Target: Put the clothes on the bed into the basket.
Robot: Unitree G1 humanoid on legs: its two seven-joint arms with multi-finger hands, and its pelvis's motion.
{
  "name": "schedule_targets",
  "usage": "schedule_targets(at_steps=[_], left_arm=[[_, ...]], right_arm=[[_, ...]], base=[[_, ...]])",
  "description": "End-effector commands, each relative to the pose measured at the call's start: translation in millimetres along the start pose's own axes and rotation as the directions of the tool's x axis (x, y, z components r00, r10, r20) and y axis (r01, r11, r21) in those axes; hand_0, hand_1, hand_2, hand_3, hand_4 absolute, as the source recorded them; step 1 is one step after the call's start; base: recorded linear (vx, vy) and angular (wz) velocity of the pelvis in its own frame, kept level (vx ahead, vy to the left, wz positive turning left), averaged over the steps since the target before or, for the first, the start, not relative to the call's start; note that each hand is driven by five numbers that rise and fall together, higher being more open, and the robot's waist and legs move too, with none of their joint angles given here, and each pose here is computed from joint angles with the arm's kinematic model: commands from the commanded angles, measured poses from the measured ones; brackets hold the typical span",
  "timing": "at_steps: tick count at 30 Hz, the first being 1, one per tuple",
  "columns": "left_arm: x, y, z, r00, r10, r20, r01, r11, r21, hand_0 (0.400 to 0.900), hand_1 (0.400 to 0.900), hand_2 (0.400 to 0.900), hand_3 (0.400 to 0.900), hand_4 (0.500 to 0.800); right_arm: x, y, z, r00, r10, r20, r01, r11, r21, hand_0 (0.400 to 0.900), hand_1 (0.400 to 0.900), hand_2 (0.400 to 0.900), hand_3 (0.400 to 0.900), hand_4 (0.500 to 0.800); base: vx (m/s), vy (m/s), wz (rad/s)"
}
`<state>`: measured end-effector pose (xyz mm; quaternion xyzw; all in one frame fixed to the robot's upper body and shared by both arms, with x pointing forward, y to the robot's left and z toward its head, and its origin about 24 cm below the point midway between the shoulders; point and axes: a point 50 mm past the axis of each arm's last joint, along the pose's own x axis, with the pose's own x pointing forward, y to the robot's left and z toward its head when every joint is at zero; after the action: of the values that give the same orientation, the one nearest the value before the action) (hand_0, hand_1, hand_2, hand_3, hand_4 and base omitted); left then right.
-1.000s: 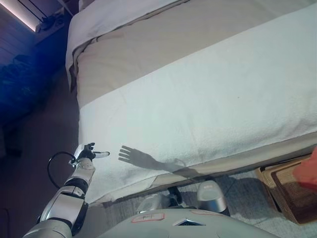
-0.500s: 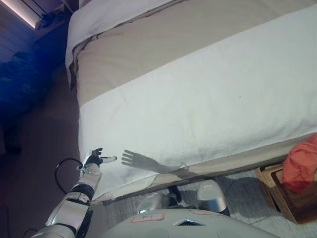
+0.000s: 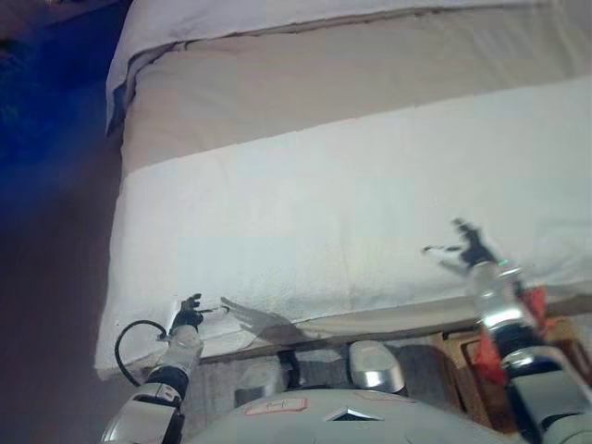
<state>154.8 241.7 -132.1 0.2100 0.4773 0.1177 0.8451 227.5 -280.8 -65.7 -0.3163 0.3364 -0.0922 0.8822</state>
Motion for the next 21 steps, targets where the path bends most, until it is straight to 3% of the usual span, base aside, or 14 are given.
schedule_targets(at_steps=[1, 5, 9, 11, 21], left_arm=[[3.4, 10, 7, 0.998, 0.048, 0.033, -0.049, 0.998, 0.029, 0.900, 0.900, 0.900, 0.900, 0.800], [2.4, -2, 3, 1.000, 0.014, 0.006, -0.014, 0.998, 0.060, 0.900, 0.900, 0.900, 0.900, 0.800], [1.9, -8, -4, 0.999, -0.020, -0.029, 0.023, 0.994, 0.108, 0.900, 0.900, 0.900, 0.900, 0.800], [2.6, -9, -2, 0.999, -0.029, -0.028, 0.033, 0.990, 0.134, 0.900, 0.900, 0.900, 0.900, 0.800], [3.7, -4, -1, 1.000, -0.016, -0.024, 0.019, 0.992, 0.124, 0.900, 0.900, 0.900, 0.900, 0.800]], right_arm=[[1, 10, -5, 1.000, -0.006, -0.016, 0.007, 0.997, 0.082, 0.900, 0.900, 0.900, 0.900, 0.800], [-16, 60, -45, 0.969, 0.150, -0.198, -0.151, 0.989, 0.011, 0.900, 0.900, 0.900, 0.900, 0.800], [-35, 75, -88, 0.895, 0.204, -0.397, -0.256, 0.963, -0.082, 0.900, 0.900, 0.900, 0.900, 0.800], [-37, 71, -96, 0.885, 0.193, -0.424, -0.290, 0.941, -0.176, 0.900, 0.900, 0.900, 0.900, 0.800], [-42, 78, -100, 0.876, 0.210, -0.435, -0.287, 0.951, -0.118, 0.900, 0.900, 0.900, 0.900, 0.800]], base=[[0.003, 0.058, 0.19], [0.006, 0.059, 0.14], [0.025, 0.048, 0.07], [0.027, 0.033, 0.09], [0.008, 0.010, -0.03]])
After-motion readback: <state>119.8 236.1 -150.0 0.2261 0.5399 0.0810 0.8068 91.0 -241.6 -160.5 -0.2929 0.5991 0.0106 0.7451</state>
